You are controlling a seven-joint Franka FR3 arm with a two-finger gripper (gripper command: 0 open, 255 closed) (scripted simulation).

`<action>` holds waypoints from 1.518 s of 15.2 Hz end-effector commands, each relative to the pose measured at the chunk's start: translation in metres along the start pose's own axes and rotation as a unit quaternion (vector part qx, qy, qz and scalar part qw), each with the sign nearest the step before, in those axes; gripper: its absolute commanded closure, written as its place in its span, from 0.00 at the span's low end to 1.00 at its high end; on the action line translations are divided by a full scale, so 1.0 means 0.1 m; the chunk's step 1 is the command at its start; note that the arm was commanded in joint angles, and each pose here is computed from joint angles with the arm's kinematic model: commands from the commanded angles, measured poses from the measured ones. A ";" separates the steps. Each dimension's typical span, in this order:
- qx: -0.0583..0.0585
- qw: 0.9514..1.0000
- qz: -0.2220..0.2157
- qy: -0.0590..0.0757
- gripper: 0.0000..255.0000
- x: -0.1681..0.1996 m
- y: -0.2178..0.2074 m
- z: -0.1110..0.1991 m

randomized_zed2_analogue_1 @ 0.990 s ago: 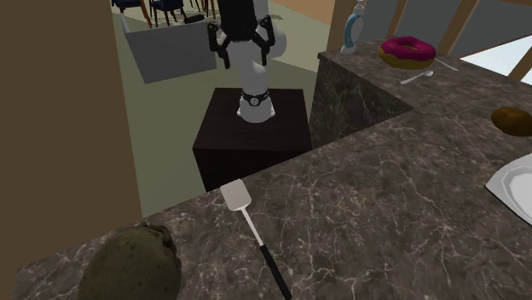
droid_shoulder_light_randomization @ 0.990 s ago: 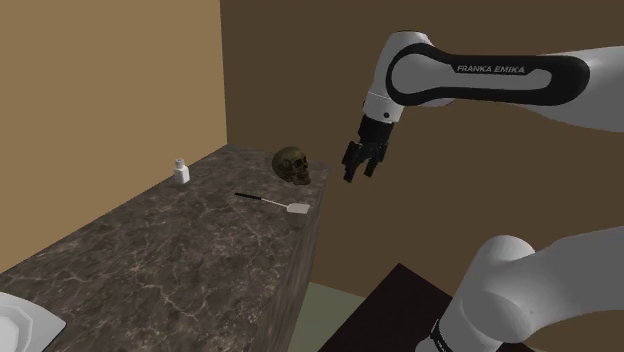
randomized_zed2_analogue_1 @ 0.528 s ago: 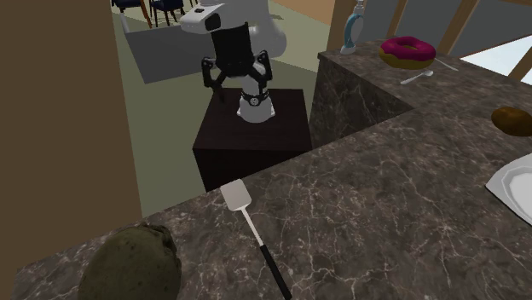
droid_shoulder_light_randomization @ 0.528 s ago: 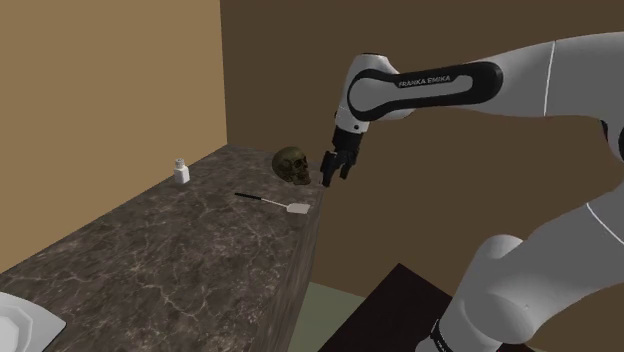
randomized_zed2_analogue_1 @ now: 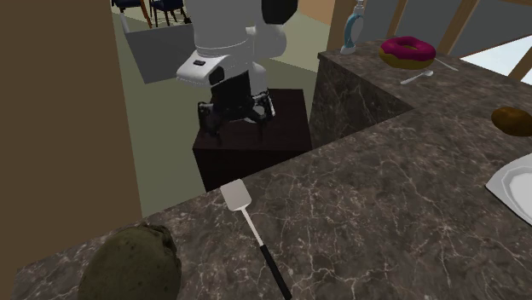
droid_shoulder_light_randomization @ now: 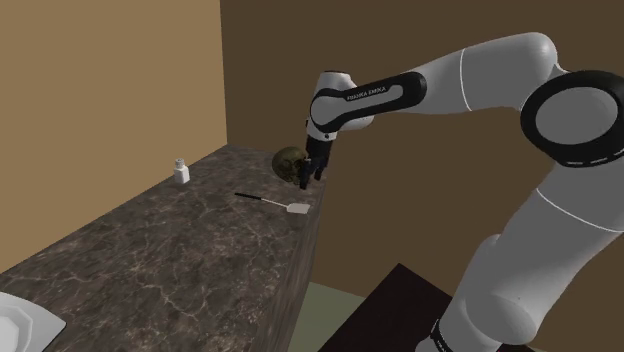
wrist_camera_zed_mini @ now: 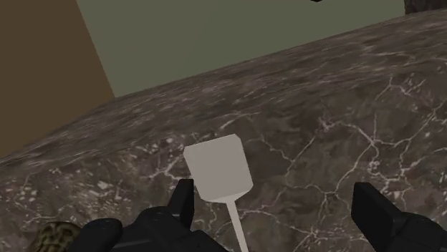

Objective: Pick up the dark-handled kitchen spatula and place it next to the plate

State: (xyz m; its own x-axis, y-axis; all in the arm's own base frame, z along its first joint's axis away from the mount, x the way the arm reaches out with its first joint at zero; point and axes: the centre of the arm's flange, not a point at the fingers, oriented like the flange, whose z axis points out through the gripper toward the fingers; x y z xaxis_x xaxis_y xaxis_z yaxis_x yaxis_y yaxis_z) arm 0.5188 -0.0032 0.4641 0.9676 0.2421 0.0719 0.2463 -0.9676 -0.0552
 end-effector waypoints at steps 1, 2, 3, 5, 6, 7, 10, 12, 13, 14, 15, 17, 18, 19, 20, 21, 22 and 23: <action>-0.003 1.000 -0.021 -0.001 0.00 0.24 0.01 0.14; -0.004 1.000 -0.030 -0.001 0.00 0.35 0.02 0.22; -0.006 0.999 -0.040 -0.002 0.00 0.46 0.03 0.29; -0.008 0.998 -0.060 -0.003 0.00 0.69 0.03 0.43; -0.010 0.998 -0.069 -0.003 0.00 0.80 0.03 0.51; -0.011 0.997 -0.079 -0.004 0.00 0.91 0.03 0.58; -0.015 0.994 -0.108 -0.005 0.00 1.24 0.01 0.80; -0.018 0.992 -0.128 -0.006 0.00 1.46 -0.01 0.94; -0.018 0.991 -0.131 -0.006 0.00 1.50 -0.01 0.97; -0.018 0.991 -0.131 -0.006 0.00 1.50 -0.01 1.02; -0.018 0.991 -0.131 -0.006 0.00 1.50 -0.01 1.08; -0.018 0.991 -0.131 -0.006 0.00 1.50 0.00 1.18; -0.018 0.991 -0.131 -0.006 0.00 1.50 0.00 1.23; -0.018 0.991 -0.131 -0.006 0.00 1.50 0.00 1.29; -0.018 0.991 -0.131 -0.006 0.00 1.50 0.01 1.37; -0.018 0.991 -0.131 -0.006 0.00 1.50 0.00 1.37; -0.018 0.991 -0.131 -0.006 0.00 1.50 0.01 1.37; -0.018 0.991 -0.131 -0.006 0.00 1.50 0.01 1.37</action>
State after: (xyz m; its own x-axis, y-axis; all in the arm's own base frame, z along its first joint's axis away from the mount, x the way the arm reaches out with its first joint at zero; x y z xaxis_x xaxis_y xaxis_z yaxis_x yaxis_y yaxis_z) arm 0.6715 0.0422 0.3391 0.8715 0.4860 0.0658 0.4871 -0.8734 -0.0007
